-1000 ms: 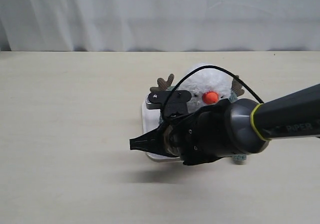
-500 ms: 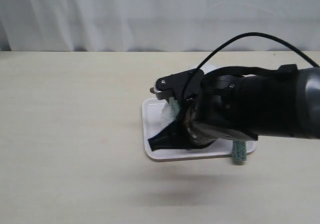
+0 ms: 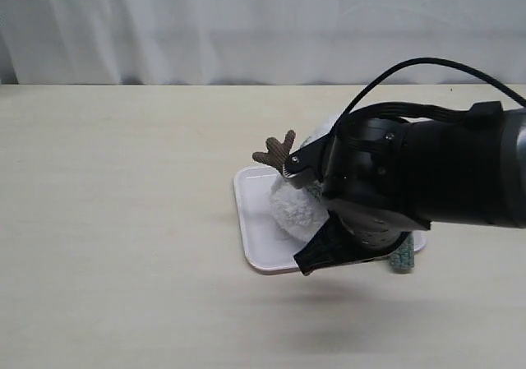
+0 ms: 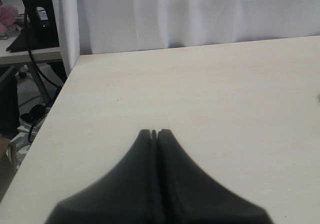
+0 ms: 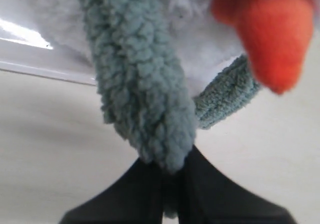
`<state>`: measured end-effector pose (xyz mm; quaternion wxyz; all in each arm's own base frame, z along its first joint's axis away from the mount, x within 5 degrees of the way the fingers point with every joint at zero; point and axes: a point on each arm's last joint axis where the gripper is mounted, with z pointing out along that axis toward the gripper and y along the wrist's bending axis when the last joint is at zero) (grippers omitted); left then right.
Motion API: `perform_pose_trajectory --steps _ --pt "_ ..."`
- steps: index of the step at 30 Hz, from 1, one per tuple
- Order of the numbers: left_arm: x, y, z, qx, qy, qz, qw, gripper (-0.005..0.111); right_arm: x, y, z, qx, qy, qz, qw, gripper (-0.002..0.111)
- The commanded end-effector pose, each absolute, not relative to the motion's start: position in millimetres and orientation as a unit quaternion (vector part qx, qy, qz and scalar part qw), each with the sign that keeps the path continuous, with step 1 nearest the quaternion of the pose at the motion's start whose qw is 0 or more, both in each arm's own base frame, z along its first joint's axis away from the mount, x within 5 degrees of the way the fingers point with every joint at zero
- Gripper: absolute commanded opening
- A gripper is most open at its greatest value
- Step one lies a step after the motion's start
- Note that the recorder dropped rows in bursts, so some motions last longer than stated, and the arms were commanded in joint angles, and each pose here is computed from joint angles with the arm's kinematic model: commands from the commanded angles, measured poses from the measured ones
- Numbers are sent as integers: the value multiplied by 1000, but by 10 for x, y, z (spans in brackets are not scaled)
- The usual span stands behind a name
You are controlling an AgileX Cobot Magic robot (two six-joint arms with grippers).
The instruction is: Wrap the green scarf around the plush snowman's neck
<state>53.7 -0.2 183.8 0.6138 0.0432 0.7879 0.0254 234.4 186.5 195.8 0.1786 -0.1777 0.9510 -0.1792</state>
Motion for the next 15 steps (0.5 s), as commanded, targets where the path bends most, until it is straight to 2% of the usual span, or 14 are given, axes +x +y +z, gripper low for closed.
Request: perform_pose_trajectory --steps 1,8,15 --pt "539 -3 1839 41 785 24 618 0 2334 1776 1869 -175 944 -210 185 4" --pt "539 -3 1839 41 785 24 618 0 2295 1683 1684 -193 934 -248 171 4" --pt "539 -3 1839 41 785 24 618 0 2320 1734 1502 -201 935 -225 185 4"
